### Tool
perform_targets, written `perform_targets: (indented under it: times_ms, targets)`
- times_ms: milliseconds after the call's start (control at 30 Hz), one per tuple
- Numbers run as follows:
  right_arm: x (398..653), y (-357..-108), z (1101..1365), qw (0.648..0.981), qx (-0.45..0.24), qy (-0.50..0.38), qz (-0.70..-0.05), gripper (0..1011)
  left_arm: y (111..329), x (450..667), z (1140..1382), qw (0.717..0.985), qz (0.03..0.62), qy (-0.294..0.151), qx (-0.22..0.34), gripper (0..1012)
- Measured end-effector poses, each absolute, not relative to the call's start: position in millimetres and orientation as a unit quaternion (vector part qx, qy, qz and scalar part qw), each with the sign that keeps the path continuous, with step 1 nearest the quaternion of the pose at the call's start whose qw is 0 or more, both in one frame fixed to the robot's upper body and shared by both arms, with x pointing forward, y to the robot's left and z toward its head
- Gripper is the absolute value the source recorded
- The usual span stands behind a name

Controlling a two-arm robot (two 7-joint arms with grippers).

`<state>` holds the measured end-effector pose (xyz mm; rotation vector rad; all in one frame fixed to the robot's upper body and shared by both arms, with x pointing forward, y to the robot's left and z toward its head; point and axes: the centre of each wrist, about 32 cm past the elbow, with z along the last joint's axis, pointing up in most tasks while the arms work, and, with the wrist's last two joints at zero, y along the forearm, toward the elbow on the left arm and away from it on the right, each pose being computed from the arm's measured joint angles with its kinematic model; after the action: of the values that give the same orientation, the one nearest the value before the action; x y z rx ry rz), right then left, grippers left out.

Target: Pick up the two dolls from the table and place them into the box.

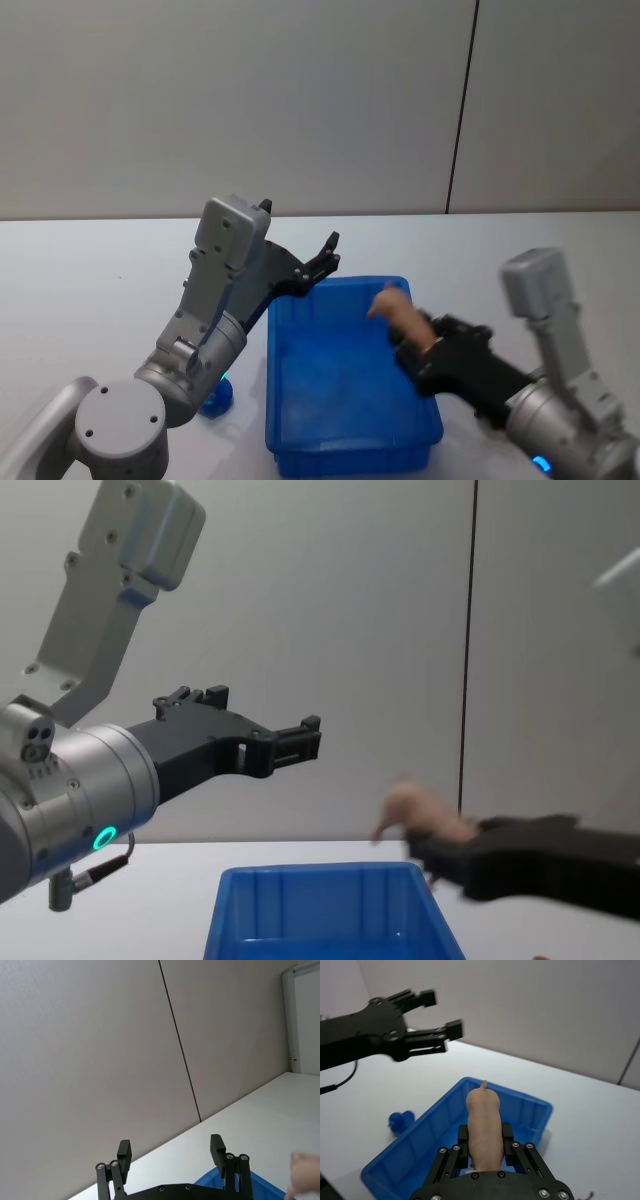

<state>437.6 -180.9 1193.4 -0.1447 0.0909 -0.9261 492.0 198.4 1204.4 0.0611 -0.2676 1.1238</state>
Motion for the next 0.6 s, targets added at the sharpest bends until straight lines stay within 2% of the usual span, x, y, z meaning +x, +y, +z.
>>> perform_targets:
  times_ms: [467, 600]
  targets:
    - [430.9, -131.0, 1175.8, 0.895, -0.127, 0.039, -0.425, 373, 198.4, 492.0, 1204.4, 0.837, 0.531, -0.126, 0.029, 1001]
    - [430.2, -122.1, 1172.3, 0.894, -0.135, 0.033, -0.427, 475, 198.4, 492.0, 1204.4, 0.837, 0.531, -0.126, 0.029, 1001]
